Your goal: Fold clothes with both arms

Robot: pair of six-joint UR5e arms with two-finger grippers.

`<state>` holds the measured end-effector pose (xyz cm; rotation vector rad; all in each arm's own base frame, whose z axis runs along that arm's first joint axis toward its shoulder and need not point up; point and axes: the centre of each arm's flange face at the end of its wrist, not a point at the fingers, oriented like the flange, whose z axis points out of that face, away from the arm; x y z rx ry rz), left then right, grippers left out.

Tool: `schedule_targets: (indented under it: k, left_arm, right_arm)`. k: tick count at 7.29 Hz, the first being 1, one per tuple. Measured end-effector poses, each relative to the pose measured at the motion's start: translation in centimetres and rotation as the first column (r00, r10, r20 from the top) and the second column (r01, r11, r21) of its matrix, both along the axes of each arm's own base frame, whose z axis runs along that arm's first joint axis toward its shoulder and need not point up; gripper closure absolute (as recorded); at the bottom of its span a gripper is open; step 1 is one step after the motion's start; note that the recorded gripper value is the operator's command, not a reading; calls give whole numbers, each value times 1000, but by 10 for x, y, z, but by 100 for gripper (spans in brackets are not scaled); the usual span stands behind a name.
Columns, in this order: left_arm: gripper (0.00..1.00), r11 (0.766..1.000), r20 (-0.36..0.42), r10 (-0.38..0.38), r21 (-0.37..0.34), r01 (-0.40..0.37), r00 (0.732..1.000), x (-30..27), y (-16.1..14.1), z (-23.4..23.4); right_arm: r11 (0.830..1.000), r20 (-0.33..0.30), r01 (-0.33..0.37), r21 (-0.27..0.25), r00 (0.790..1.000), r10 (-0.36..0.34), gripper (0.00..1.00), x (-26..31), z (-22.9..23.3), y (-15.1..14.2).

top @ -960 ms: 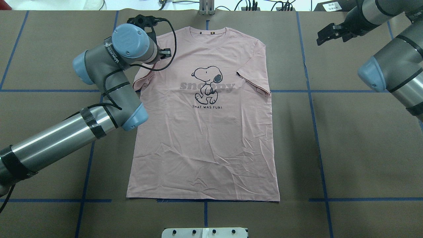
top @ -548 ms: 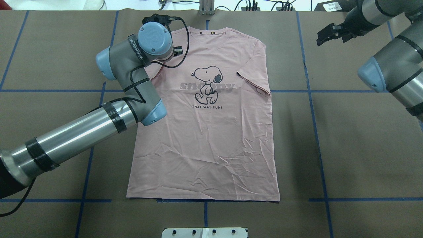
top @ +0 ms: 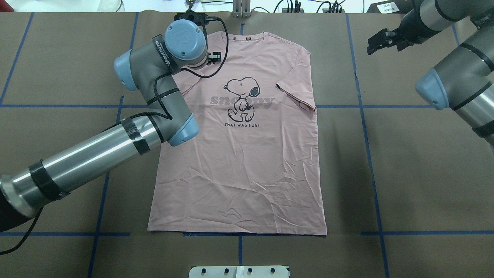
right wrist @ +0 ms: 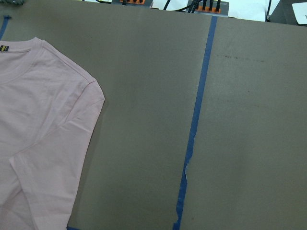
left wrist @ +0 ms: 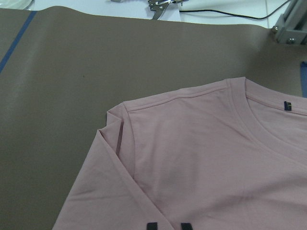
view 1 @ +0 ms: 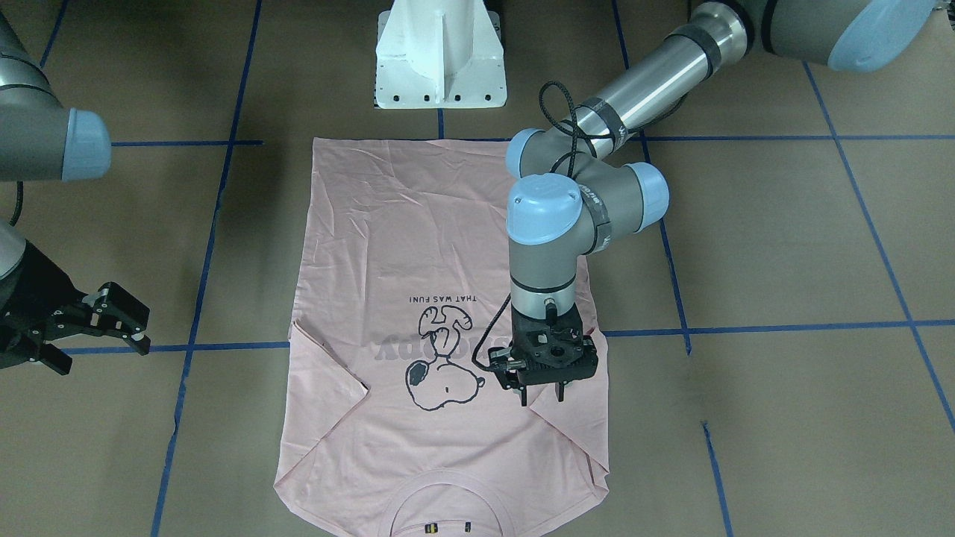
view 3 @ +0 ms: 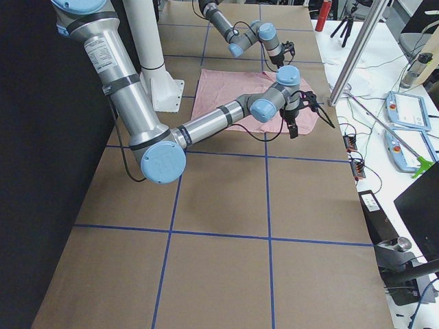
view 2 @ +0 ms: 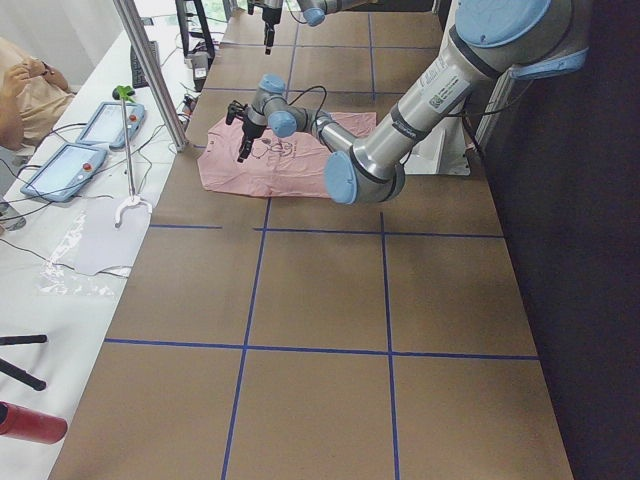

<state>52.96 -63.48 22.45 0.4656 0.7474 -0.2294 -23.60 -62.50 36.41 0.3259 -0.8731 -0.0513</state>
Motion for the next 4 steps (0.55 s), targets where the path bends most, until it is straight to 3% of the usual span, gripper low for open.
schedule_targets:
  k: [2,4]
  left_arm:
    - [0,996,-92,84,35,-81,992,-39,47,-4]
    - [0,987,-156,148,82,-136,977,-69,109,-4]
  right_arm:
    - [996,44,-56,-74,997,59,0,-30,-16,43]
    - [986,45,-118,-118,991,124,0,-85,-26,123]
